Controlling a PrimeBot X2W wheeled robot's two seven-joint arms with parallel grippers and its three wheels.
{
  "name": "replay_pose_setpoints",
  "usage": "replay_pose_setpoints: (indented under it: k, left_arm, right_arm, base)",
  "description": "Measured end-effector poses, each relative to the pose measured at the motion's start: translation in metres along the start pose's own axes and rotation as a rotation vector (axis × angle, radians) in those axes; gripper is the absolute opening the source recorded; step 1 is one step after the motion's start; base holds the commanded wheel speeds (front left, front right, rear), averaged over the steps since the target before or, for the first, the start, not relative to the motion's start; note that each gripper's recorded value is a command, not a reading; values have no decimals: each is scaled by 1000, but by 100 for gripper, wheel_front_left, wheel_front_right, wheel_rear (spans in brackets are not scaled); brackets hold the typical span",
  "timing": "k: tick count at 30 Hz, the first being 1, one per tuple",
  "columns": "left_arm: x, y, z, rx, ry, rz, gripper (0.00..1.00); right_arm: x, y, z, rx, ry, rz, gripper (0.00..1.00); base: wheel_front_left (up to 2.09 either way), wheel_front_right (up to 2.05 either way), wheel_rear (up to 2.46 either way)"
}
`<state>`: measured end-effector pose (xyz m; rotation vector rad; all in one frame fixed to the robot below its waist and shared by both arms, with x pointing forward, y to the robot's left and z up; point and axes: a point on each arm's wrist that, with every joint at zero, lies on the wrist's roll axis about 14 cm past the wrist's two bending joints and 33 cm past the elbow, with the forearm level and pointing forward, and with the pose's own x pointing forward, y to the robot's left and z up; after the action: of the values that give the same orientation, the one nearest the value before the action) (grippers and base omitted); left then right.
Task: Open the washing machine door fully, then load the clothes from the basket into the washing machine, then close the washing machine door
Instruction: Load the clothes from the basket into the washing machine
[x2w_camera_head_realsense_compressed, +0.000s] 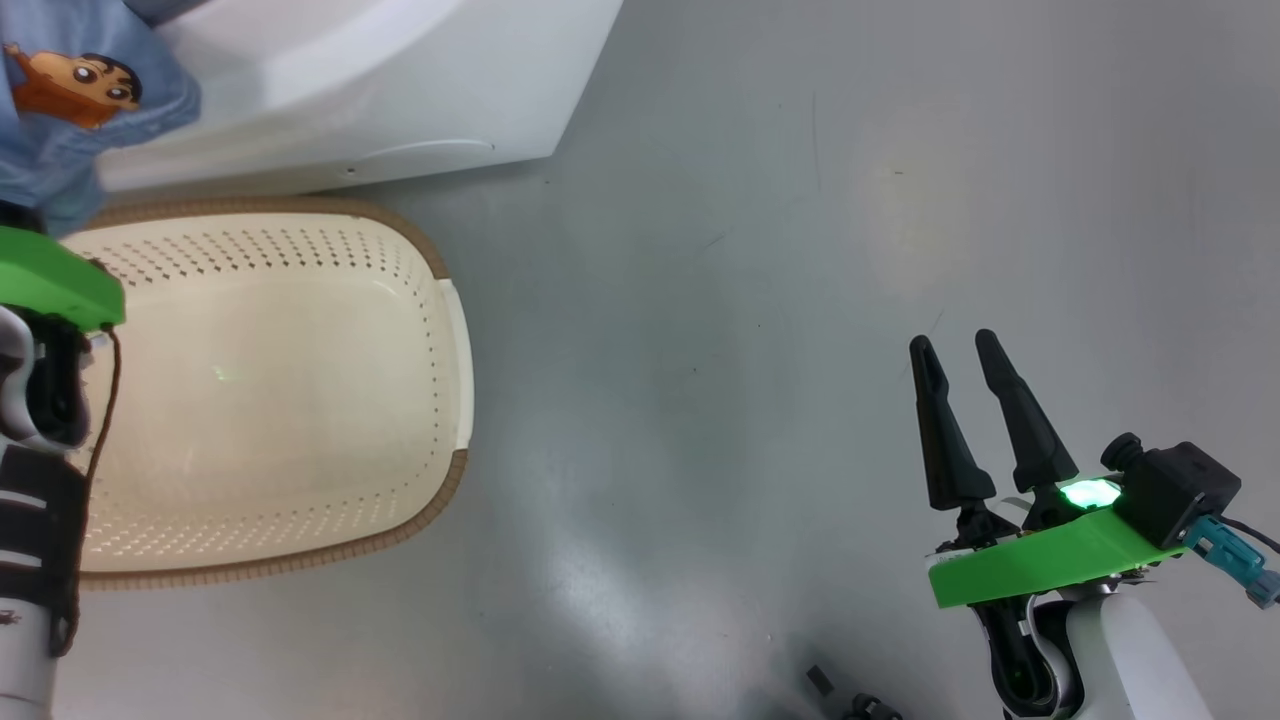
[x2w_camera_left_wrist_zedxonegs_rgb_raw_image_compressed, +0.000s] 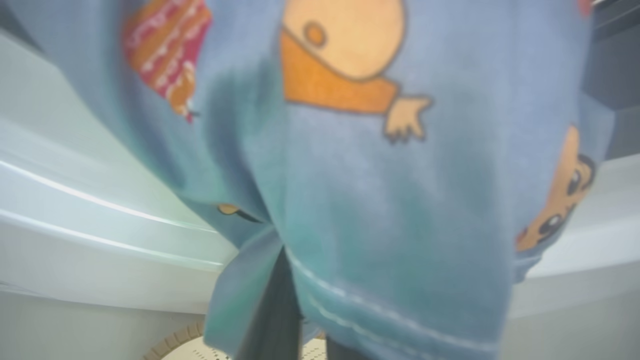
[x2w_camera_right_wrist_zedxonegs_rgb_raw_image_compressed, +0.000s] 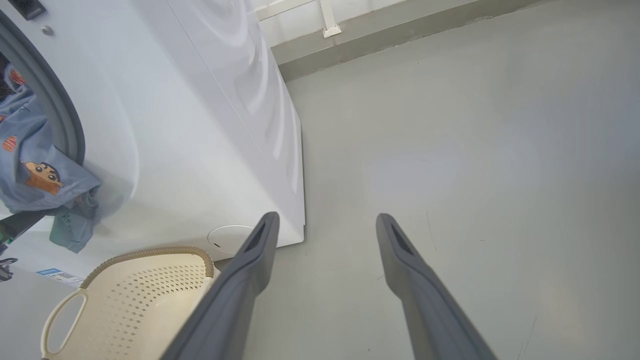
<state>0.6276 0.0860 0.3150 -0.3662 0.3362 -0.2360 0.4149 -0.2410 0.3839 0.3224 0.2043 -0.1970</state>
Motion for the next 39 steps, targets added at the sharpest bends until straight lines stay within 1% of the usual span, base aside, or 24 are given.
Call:
replay_pose_setpoints:
  k: [7, 12, 16, 23, 29, 34, 39]
  left_arm:
    - [-1, -20, 21, -39, -57, -58, 0]
    - [-7, -38, 39, -104, -117, -104, 0]
    - [-13, -54, 61, -132, -175, -156, 0]
    - [-18, -61, 95, -162, -254, -196, 0]
    - [-10, -65, 117, -153, -287, -218, 0]
    - [6, -69, 137, -105, -307, -229, 0]
    - [24, -68, 140, -39, -277, -207, 0]
  right_arm:
    - [1, 4, 3, 7, -10, 11, 100]
    - [3, 9, 4, 22, -17, 23, 100]
    - [4, 12, 7, 28, -25, 34, 100]
    - [4, 16, 10, 33, -36, 44, 100]
    - [2, 16, 11, 33, -37, 44, 100]
    - [1, 13, 11, 36, -35, 34, 100]
    - [-4, 8, 14, 38, -37, 20, 100]
  base:
    - [0, 0, 0]
    - [0, 0, 0]
    - [0, 0, 0]
    - [0, 0, 0]
    - [0, 0, 0]
    - [0, 0, 0]
    - [0, 0, 0]
